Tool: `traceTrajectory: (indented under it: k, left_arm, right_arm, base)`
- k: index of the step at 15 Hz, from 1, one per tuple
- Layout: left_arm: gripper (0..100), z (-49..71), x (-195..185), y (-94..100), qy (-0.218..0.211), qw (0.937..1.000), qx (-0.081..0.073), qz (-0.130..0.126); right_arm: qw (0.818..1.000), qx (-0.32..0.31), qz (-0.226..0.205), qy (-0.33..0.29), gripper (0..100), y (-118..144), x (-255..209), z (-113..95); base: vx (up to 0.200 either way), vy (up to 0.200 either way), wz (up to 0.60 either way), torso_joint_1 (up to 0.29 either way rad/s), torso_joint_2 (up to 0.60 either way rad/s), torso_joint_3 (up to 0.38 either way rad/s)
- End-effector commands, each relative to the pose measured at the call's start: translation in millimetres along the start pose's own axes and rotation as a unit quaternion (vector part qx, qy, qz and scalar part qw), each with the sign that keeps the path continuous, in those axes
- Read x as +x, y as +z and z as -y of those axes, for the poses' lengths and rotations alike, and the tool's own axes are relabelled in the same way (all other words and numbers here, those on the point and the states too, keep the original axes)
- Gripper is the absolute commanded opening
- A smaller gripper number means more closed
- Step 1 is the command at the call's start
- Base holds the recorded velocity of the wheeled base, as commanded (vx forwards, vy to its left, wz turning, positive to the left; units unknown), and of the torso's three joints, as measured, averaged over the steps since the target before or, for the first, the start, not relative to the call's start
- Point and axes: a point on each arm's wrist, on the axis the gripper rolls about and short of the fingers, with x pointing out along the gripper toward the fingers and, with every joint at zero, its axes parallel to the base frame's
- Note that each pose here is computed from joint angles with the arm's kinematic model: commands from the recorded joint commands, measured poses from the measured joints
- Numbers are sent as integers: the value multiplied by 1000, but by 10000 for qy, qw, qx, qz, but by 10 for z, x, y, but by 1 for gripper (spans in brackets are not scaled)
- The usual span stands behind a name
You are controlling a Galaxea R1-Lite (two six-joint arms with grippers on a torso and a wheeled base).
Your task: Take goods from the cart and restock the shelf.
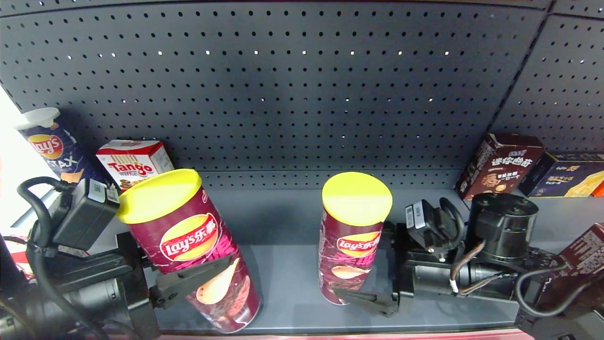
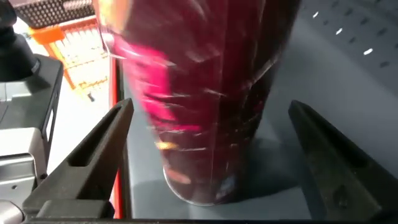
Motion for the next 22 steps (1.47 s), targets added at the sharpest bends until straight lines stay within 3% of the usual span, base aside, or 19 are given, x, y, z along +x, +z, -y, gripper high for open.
traceTrajectory:
  k: [1, 5, 8, 11, 13, 14, 18, 22]
  left_arm:
    - [0, 1, 2, 0, -5, 10000, 2, -2]
    - [0, 4, 2, -5, -20, 10000, 0, -10]
    - [0, 7, -4, -24, -20, 10000, -14, -37]
    - [0, 14, -12, -20, -28, 10000, -6, -24]
    - [0, 13, -11, -15, -28, 10000, -3, -17]
    - [0, 13, -10, -7, -28, 10000, 4, -3]
    - [0, 20, -6, -2, -50, 10000, 11, 2]
    - [0, 28, -5, 4, -73, 10000, 21, 14]
  right_arm:
    - [9995, -169, 201, -149, 100, 173, -218, -64]
    - [9963, -463, 494, -539, 100, 412, -536, -92]
    - [9835, -844, 839, -1360, 100, 716, -844, -139]
    - [9533, -873, 866, -2758, 100, 918, -1086, -238]
    - [9213, -676, 602, -3781, 100, 971, -1267, -359]
    - [9058, -551, 369, -4184, 100, 958, -1434, -526]
    - [9135, -376, 39, -4050, 100, 754, -1991, -1172]
    - [9180, -212, -323, -3948, 100, 438, -2288, -1542]
  base:
    - [0, 0, 0, 0, 0, 0]
    - [0, 0, 0, 0, 0, 0]
    - [0, 0, 0, 0, 0, 0]
    - [0, 0, 0, 0, 0, 0]
    - [0, 0, 0, 0, 0, 0]
    - [0, 0, 0, 0, 0, 0]
    - [0, 0, 0, 0, 0, 0]
    - [0, 0, 0, 0, 0, 0]
